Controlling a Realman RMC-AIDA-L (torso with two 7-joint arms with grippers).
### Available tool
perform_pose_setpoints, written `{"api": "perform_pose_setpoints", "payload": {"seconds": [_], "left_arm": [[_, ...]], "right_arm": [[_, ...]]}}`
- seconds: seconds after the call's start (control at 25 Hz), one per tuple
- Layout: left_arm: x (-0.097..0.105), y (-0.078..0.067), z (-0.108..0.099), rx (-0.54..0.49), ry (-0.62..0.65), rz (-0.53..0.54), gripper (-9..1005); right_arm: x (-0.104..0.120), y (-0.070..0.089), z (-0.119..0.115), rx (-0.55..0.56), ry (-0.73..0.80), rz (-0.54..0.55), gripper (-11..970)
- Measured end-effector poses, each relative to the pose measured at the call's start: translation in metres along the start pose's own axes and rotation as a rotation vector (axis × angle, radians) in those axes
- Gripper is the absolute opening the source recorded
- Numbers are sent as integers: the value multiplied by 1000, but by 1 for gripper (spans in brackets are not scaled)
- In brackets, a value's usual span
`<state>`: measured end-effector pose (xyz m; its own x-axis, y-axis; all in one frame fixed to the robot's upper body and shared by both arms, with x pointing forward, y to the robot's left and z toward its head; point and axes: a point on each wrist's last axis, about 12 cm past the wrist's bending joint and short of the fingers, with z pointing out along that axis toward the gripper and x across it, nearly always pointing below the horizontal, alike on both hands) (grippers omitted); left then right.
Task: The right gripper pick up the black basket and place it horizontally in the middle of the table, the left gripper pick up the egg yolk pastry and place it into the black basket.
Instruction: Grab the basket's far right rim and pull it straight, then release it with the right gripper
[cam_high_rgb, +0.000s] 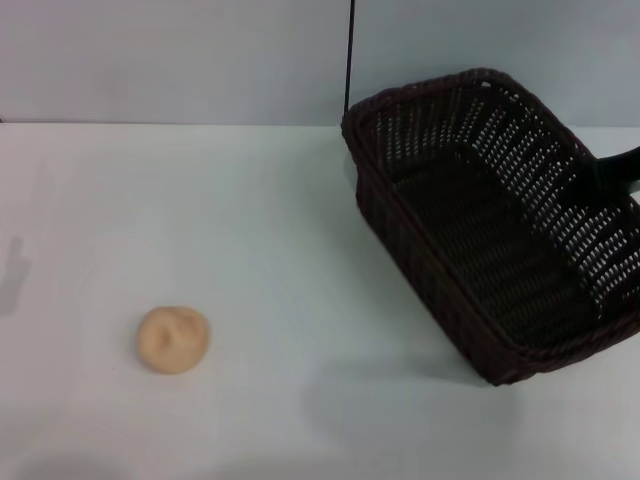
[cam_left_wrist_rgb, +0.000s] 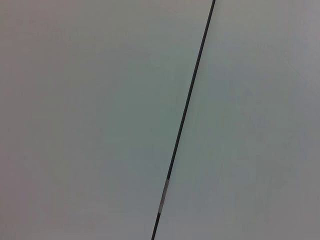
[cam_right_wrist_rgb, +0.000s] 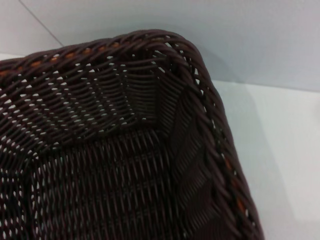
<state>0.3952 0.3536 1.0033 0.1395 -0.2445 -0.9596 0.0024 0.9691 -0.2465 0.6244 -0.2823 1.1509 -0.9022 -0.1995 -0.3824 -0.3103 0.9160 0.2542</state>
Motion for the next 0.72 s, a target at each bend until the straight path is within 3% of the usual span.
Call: {"api": "perform_pose_setpoints", "payload": {"seconds": [0.16, 0.36, 0.56, 0.68, 0.72], "left_arm": [[-1, 0, 1, -5, -6, -1, 814], [-2, 1, -2, -9, -11, 1, 814], [-1, 2, -5, -10, -10, 2, 813], [0, 4, -21, -30, 8, 1, 813], [0, 4, -21, -30, 8, 1, 813]], "right_arm": [[-6, 5, -1, -33, -46, -54, 312], [-23, 19, -6, -68, -92, -238, 155], [-42, 41, -17, -149, -119, -534, 152], [-51, 56, -18, -184, -116, -746, 151], [-55, 66, -18, -210, -113, -872, 151]]}}
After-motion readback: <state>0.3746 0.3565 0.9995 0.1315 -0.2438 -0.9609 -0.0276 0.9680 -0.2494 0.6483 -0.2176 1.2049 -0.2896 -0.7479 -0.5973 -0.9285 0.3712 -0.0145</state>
